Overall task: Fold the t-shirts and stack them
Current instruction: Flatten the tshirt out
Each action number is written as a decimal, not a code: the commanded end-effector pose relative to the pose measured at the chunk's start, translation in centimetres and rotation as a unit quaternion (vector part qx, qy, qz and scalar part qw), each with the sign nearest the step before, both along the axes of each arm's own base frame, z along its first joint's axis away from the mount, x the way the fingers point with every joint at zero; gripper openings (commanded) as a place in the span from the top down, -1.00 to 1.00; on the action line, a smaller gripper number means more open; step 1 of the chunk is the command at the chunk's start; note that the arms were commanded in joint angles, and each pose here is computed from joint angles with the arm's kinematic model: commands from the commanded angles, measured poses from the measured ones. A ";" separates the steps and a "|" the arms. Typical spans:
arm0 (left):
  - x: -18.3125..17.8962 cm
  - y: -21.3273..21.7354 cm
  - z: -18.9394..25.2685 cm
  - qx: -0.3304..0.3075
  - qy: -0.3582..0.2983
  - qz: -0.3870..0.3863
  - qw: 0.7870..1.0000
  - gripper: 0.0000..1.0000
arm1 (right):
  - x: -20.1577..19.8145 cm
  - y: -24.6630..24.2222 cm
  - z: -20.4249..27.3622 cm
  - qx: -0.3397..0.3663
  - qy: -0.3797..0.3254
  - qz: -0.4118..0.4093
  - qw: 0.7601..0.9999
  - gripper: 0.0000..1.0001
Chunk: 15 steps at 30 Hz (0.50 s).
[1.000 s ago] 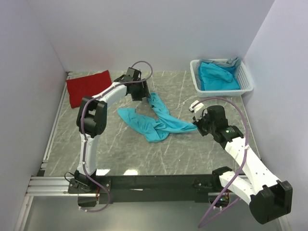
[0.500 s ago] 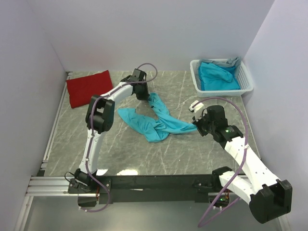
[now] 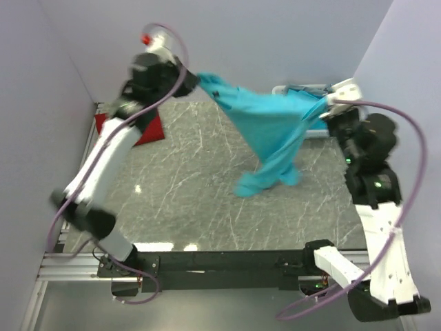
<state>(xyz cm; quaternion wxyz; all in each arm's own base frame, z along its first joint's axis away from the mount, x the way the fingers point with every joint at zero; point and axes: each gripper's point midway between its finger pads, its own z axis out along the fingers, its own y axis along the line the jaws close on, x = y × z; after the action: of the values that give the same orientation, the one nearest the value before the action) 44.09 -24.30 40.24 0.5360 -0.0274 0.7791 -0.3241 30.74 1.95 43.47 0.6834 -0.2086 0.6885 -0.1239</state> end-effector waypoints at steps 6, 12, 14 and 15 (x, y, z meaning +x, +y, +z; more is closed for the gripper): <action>-13.4 -0.3 14.4 -0.115 -0.137 -0.078 0.981 0.99 | -7.8 -3.1 16.4 0.043 -0.231 -0.050 0.971 1.00; -18.6 -3.0 14.3 -0.132 -0.120 -0.144 0.973 0.99 | -9.5 -3.1 21.2 0.063 -0.281 -0.042 0.957 1.00; -20.2 -3.6 14.1 -0.141 -0.115 -0.164 0.970 0.99 | -8.9 -2.9 21.5 0.067 -0.282 -0.039 0.956 1.00; -20.6 -3.8 13.9 -0.144 -0.113 -0.170 0.968 0.99 | -8.2 -2.9 21.4 0.072 -0.279 -0.042 0.957 1.00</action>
<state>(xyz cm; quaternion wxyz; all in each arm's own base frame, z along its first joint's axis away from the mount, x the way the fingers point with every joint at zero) 24.87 -27.20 55.17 0.5749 0.0588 0.6421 -0.5037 19.74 -0.89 64.86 0.8594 -0.1019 0.4745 -0.1609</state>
